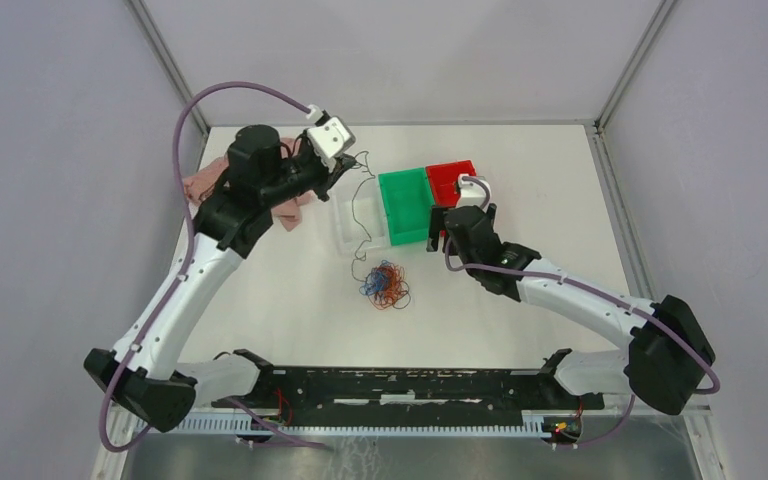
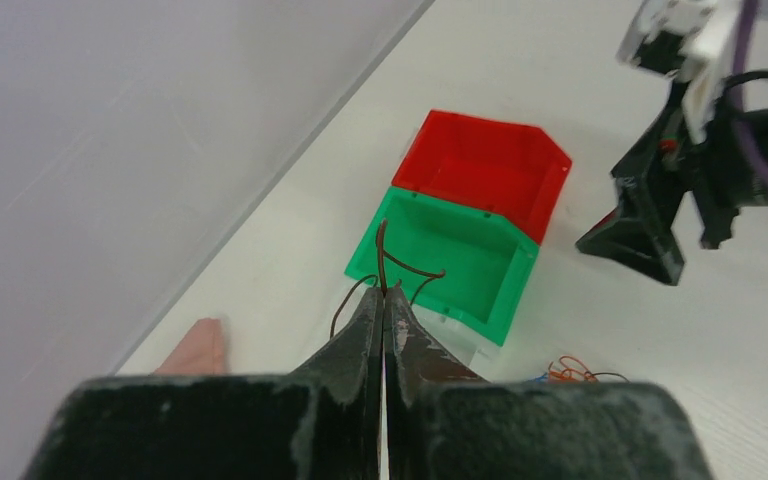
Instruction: Untangle the cables
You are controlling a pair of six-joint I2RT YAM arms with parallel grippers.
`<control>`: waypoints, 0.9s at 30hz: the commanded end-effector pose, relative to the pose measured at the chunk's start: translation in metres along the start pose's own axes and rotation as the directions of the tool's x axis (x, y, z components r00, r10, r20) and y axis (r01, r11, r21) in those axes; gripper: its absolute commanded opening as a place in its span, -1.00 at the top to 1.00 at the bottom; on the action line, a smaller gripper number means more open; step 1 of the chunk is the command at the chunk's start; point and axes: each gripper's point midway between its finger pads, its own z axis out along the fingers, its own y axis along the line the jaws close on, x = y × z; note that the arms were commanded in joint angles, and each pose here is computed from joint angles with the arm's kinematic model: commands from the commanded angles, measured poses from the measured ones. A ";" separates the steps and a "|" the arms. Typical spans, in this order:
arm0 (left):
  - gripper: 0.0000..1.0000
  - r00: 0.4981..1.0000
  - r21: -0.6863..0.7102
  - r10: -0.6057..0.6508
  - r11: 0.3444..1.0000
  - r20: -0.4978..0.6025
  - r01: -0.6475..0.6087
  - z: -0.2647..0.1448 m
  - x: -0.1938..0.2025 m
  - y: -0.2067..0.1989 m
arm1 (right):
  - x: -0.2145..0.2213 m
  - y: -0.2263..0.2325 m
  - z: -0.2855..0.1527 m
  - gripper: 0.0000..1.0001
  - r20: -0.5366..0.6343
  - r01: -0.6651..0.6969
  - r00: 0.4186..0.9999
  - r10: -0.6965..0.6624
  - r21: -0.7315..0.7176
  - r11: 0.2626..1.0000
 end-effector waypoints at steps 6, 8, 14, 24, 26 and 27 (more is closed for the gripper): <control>0.94 0.986 -0.118 0.135 0.982 -0.097 -0.146 0.040 0.031 0.041 | -0.026 -0.008 -0.005 -0.72 0.042 -0.051 0.998 0.050 0.010 0.999; 0.94 0.986 -0.122 0.140 0.981 -0.094 -0.151 0.044 0.025 0.047 | -0.026 -0.009 -0.005 -0.73 0.040 -0.049 0.998 0.049 0.012 0.999; 0.94 0.986 -0.126 0.146 0.980 -0.077 -0.155 0.053 0.003 0.061 | -0.027 -0.008 -0.004 -0.72 0.034 -0.042 0.999 0.042 0.007 0.999; 0.94 0.985 -0.159 0.171 0.972 -0.017 -0.171 0.048 -0.036 0.075 | -0.022 -0.007 0.002 -0.72 0.013 -0.043 0.999 0.043 0.000 0.999; 0.94 0.985 -0.165 0.172 0.972 0.015 -0.167 0.044 -0.056 0.078 | -0.023 -0.006 0.001 -0.72 0.014 -0.044 0.999 0.044 -0.004 0.999; 0.94 0.985 -0.160 0.169 0.974 0.032 -0.162 0.040 -0.066 0.078 | -0.023 -0.006 0.001 -0.72 0.015 -0.046 0.999 0.047 -0.009 0.999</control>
